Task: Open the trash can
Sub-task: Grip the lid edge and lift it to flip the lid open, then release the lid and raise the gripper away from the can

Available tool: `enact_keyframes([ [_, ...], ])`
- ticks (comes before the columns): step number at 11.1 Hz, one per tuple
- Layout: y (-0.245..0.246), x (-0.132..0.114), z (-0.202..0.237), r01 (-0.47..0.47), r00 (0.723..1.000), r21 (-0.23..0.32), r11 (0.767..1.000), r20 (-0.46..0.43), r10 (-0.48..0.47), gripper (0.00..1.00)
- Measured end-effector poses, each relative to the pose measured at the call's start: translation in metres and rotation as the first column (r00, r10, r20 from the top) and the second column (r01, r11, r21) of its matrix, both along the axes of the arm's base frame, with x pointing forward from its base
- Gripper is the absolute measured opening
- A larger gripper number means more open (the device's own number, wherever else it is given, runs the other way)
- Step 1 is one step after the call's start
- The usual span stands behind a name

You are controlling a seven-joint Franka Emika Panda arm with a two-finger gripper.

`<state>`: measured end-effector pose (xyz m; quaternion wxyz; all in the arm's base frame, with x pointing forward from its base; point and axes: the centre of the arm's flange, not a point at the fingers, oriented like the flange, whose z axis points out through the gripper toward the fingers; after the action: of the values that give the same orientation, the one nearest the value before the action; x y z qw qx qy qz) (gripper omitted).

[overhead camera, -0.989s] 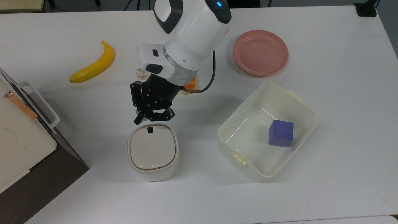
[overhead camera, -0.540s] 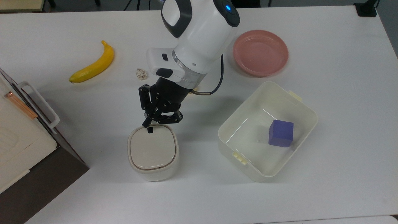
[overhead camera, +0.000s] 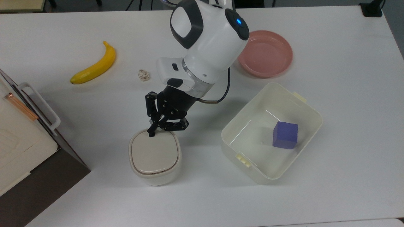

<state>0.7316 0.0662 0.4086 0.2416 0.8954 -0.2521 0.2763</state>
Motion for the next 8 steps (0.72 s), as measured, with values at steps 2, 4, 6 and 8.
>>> enact_keyframes([
  [2, 0.0014, 0.0003, -0.002, 0.002, 1.0, -0.012, 1.0, 0.008, -0.002, 0.01],
  [4, 0.0031, 0.0004, -0.0038, -0.008, 1.0, -0.026, 1.0, 0.005, 0.008, 0.01],
  [6, 0.0066, 0.0006, -0.0065, -0.025, 1.0, -0.05, 0.998, 0.001, 0.025, 0.01],
  [8, 0.0064, 0.0013, -0.003, -0.001, 1.0, -0.034, 0.999, 0.026, 0.002, 0.01],
])
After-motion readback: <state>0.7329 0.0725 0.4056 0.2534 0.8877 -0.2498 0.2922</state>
